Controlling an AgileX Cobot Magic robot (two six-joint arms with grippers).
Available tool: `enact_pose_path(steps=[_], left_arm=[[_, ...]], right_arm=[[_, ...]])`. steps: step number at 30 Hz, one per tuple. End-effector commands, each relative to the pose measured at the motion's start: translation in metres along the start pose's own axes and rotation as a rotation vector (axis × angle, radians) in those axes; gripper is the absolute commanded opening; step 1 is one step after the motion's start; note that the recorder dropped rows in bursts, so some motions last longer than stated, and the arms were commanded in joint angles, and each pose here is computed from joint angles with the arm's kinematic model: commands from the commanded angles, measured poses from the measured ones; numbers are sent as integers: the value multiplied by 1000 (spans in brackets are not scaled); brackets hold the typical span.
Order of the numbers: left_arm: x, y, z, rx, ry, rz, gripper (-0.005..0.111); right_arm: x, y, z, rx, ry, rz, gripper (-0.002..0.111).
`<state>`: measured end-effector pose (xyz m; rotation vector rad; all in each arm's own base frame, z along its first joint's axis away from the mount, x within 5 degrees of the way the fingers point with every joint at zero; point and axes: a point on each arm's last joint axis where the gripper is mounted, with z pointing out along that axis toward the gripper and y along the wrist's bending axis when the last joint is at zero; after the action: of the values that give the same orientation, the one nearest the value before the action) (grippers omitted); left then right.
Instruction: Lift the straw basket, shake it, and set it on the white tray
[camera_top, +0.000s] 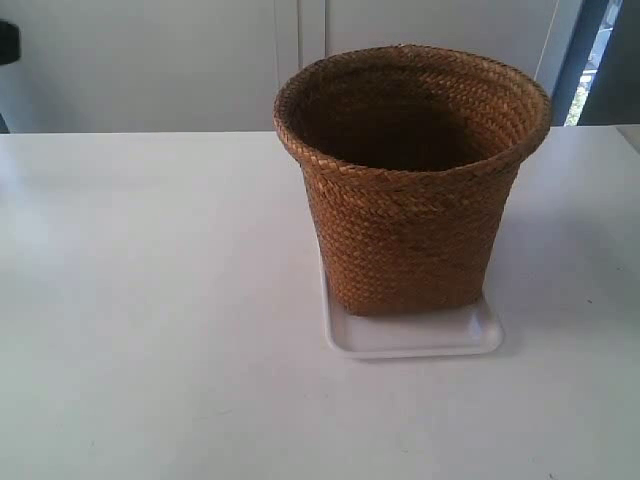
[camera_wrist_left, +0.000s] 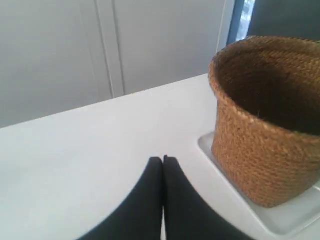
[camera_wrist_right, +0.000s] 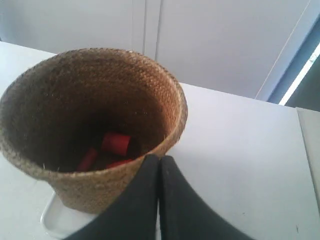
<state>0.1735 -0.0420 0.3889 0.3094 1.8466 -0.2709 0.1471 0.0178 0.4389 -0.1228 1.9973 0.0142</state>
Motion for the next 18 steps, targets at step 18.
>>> enact_pose_path(steps=[18], left_arm=[[106,-2,-36,-102,-8,-99,0]], right_arm=[[159,3,-6,-24,-153,-33,0]])
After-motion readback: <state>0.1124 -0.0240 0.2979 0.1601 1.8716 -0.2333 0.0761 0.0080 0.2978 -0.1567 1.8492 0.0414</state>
